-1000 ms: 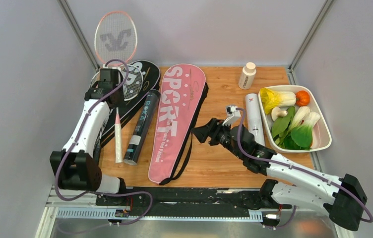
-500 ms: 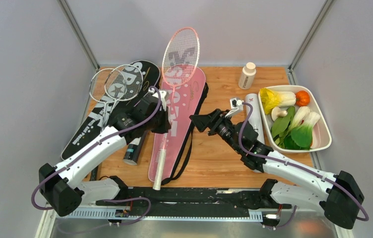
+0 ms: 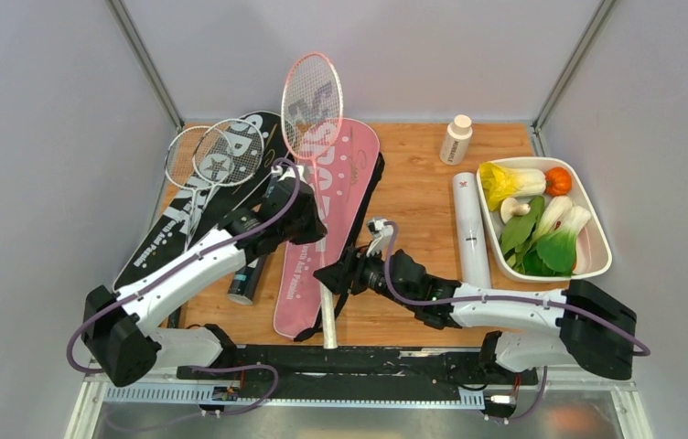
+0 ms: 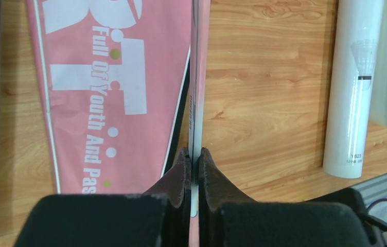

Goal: Pack up the badminton gear
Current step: Pick up the racket from the center of the board, then place the racket in the racket bag.

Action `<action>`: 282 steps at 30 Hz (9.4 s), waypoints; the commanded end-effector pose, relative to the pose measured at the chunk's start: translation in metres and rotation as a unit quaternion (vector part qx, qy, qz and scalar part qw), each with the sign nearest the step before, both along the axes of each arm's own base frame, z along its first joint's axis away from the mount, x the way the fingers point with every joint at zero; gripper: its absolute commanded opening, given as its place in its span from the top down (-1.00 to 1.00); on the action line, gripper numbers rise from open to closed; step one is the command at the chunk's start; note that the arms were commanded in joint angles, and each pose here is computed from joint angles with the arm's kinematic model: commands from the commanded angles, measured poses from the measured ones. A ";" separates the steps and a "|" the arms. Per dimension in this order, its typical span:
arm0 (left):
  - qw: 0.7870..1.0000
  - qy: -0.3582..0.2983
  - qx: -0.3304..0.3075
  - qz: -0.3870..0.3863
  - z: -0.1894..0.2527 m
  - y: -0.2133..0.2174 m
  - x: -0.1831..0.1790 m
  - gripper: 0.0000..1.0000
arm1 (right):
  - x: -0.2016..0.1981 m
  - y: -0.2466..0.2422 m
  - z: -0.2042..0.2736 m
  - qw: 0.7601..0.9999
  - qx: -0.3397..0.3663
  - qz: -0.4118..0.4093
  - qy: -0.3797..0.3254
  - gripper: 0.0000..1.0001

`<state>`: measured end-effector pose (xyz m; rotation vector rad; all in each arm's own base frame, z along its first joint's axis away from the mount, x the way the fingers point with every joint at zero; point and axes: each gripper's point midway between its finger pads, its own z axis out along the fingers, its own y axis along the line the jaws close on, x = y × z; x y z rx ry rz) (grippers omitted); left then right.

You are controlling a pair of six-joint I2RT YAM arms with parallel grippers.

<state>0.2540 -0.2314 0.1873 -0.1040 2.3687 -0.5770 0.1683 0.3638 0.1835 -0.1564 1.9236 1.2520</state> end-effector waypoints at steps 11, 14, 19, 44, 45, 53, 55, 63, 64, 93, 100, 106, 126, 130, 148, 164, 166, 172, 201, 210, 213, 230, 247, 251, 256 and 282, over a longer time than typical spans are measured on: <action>0.999 -0.010 -0.030 0.027 0.018 -0.036 0.009 1.00 | 0.009 0.008 -0.024 0.998 -0.062 -0.033 0.002 -0.18; 0.999 -0.008 -0.033 0.024 0.019 -0.039 0.009 1.00 | 0.005 0.009 -0.031 0.997 -0.069 -0.032 0.011 -0.12; 1.000 -0.008 -0.029 -0.009 0.020 -0.049 0.006 0.84 | 0.001 0.003 -0.027 0.998 -0.046 -0.037 0.017 1.00; 0.949 -0.054 0.183 -0.252 -0.081 -0.034 -0.051 -0.34 | -0.049 -0.126 -0.022 0.986 0.066 -0.088 0.122 1.00; 0.947 -0.056 0.192 -0.252 -0.082 -0.037 -0.049 -0.35 | -0.049 -0.127 -0.023 0.986 0.065 -0.088 0.123 1.00; 0.934 -0.020 0.274 -0.228 -0.121 -0.026 -0.045 -0.37 | -0.049 -0.127 -0.027 0.986 0.061 -0.088 0.127 1.00; 0.930 -0.017 0.299 -0.216 -0.127 -0.017 -0.045 -0.35 | -0.049 -0.127 -0.026 0.986 0.063 -0.089 0.128 1.00; 0.922 -0.022 0.327 -0.207 -0.136 -0.010 -0.044 -0.09 | -0.051 -0.126 -0.029 0.985 0.067 -0.086 0.137 1.00; 0.921 -0.020 0.329 -0.207 -0.137 -0.010 -0.044 -0.08 | -0.052 -0.126 -0.030 0.985 0.067 -0.085 0.138 1.00; 0.963 -0.047 0.243 -0.104 -0.066 -0.021 -0.035 1.00 | -0.072 -0.116 -0.081 0.968 0.054 -0.062 0.236 1.00; 0.975 -0.057 0.209 -0.058 -0.048 -0.013 -0.031 1.00 | -0.073 -0.115 -0.068 0.969 0.078 -0.053 0.230 1.00; 0.980 -0.056 0.179 -0.071 -0.048 -0.019 -0.036 1.00 | -0.074 -0.102 -0.039 0.971 0.130 -0.015 0.198 1.00; 0.982 -0.087 0.110 -0.124 -0.048 -0.022 -0.054 1.00 | -0.090 -0.045 0.007 0.961 0.168 0.098 0.196 1.00; 0.980 -0.090 0.113 -0.134 -0.050 -0.021 -0.056 1.00 | -0.086 -0.049 0.012 0.963 0.173 0.086 0.188 1.00; 0.974 -0.094 0.036 -0.204 -0.065 -0.034 -0.083 1.00 | 0.037 -0.001 0.011 0.989 0.097 -0.033 0.105 1.00; 0.972 -0.078 -0.020 -0.221 -0.069 -0.042 -0.100 1.00 | 0.093 0.010 -0.034 0.987 0.051 -0.095 0.120 0.97; 0.973 -0.075 -0.030 -0.216 -0.069 -0.040 -0.102 1.00 | 0.098 0.014 -0.040 0.987 0.042 -0.100 0.120 0.97; 0.974 -0.074 -0.062 -0.204 -0.063 -0.035 -0.109 1.00 | 0.108 0.019 -0.064 0.985 0.027 -0.112 0.129 0.96; 0.975 -0.071 -0.157 -0.143 -0.033 -0.034 -0.110 1.00 | 0.099 0.022 -0.094 0.973 0.083 -0.158 0.144 0.02; 0.982 -0.073 -0.115 -0.128 -0.044 -0.022 -0.105 1.00 | 0.062 0.007 -0.075 0.990 0.032 -0.077 0.113 -0.19; 0.984 -0.074 -0.101 -0.123 -0.049 -0.019 -0.102 1.00 | 0.046 0.002 -0.077 0.992 -0.004 -0.044 0.117 -0.34; 0.985 -0.065 -0.097 -0.124 -0.055 -0.026 -0.099 1.00 | -0.029 -0.022 -0.114 0.982 -0.013 0.090 0.168 -0.30; 0.985 -0.067 -0.099 -0.121 -0.054 -0.024 -0.099 1.00 | -0.034 -0.037 -0.127 0.980 -0.039 0.074 0.183 -0.02; 0.985 -0.065 -0.100 -0.122 -0.054 -0.025 -0.100 1.00 | -0.036 -0.044 -0.144 0.975 -0.065 0.043 0.208 -0.05; 0.985 -0.067 -0.101 -0.121 -0.054 -0.024 -0.100 1.00 | -0.048 -0.041 -0.156 0.970 -0.108 0.034 0.216 0.03; 0.982 -0.040 -0.136 -0.128 -0.066 -0.025 -0.115 1.00 | 0.062 0.010 -0.060 0.979 0.060 -0.100 0.166 1.00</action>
